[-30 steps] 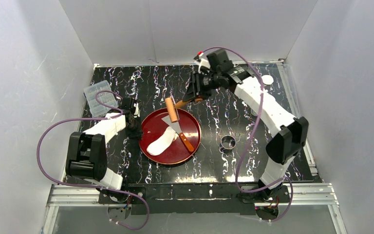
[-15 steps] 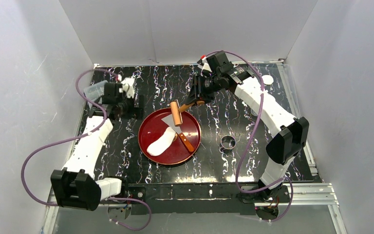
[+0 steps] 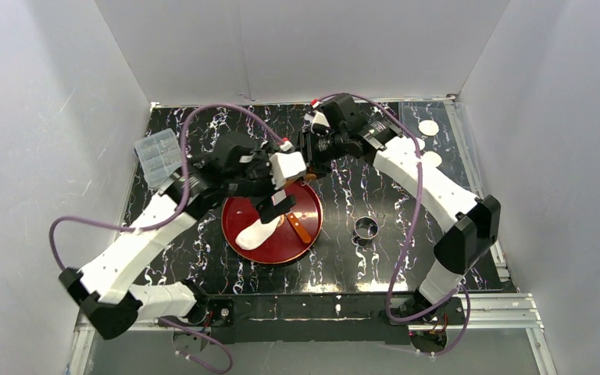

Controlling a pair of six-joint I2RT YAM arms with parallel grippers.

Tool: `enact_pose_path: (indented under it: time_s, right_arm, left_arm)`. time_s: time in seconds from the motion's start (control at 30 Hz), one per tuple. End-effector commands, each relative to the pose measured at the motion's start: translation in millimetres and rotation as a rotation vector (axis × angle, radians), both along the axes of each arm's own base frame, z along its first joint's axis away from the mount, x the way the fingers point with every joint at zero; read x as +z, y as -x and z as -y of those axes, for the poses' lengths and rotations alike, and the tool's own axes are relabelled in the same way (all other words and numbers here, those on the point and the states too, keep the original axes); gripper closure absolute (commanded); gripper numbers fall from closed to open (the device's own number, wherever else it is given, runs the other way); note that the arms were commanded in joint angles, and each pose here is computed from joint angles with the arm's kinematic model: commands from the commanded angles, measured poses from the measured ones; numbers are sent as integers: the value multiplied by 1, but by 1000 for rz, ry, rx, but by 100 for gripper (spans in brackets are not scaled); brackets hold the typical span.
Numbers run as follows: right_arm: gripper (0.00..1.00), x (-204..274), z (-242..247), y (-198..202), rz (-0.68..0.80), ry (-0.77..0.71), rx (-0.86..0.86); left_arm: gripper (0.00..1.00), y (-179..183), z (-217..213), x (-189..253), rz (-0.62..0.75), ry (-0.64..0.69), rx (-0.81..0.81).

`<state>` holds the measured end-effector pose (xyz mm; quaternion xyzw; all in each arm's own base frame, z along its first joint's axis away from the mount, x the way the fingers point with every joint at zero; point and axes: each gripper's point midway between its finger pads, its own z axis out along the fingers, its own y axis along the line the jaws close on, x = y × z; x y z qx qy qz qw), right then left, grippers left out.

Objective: Roll out the dumpling wrappers from the dough

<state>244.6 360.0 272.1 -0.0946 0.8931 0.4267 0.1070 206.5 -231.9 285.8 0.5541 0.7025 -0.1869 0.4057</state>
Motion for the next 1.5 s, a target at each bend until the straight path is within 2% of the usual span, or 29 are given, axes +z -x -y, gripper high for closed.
enact_pose_path:
  time_s: [0.0, 0.1, 0.17, 0.27, 0.33, 0.37, 0.47, 0.57, 0.63, 0.67, 0.7, 0.73, 0.8, 0.93, 1.07, 1.23, 1.33, 1.47]
  right_arm:
    - [99, 50, -5, 24, 64, -161, 50]
    - [99, 51, -6, 33, 57, -195, 58]
    - [99, 54, -6, 39, 53, -225, 66]
    - [99, 53, -7, 46, 54, -237, 86]
    - [99, 56, -8, 49, 52, -259, 104]
    - [99, 58, -9, 50, 51, -269, 110]
    - [99, 62, -10, 50, 65, -279, 120]
    - [97, 62, -12, 45, 69, -280, 121]
    - [77, 63, -13, 41, 67, -286, 123]
    - [65, 64, -14, 38, 68, -290, 123]
    - [46, 66, -14, 35, 70, -294, 118]
    - [37, 69, -14, 32, 76, -300, 112]
    - [30, 76, -13, 25, 95, -318, 97]
    - [24, 83, -11, 3, 135, -312, 33]
    - [20, 66, 8, -19, 164, -189, -70]
    - [18, 39, 52, -32, 174, -48, -180]
    - [18, 26, 76, -36, 179, 1, -254]
    - [18, 1, 106, -32, 206, 136, -306]
  left_arm:
    - [2, -16, -4, -16, 4, -111, 35]
    - [5, -20, -3, -19, 19, -124, 22]
    - [21, -24, -1, -18, 14, -128, 31]
    - [37, -26, 4, -20, -9, -127, 33]
    - [54, -27, 6, -22, -19, -126, 36]
    - [68, -28, 6, -23, -24, -131, 44]
    - [100, -27, 4, -25, -41, -143, 58]
    - [100, -23, -2, -29, -69, -156, 85]
    - [100, -22, -7, -34, -84, -172, 113]
    - [100, -22, -10, -37, -89, -181, 131]
    - [100, -23, -14, -40, -87, -192, 150]
    - [100, -23, -17, -43, -84, -200, 164]
    - [100, -21, -23, -52, -89, -220, 173]
    - [100, -15, -35, -75, -104, -255, 204]
    - [100, -39, -60, -84, -72, -320, 347]
    - [100, -84, -121, -115, -302, -320, 772]
    - [100, -107, -153, -127, -309, -334, 1028]
    - [100, -119, -162, -139, -343, -299, 1259]
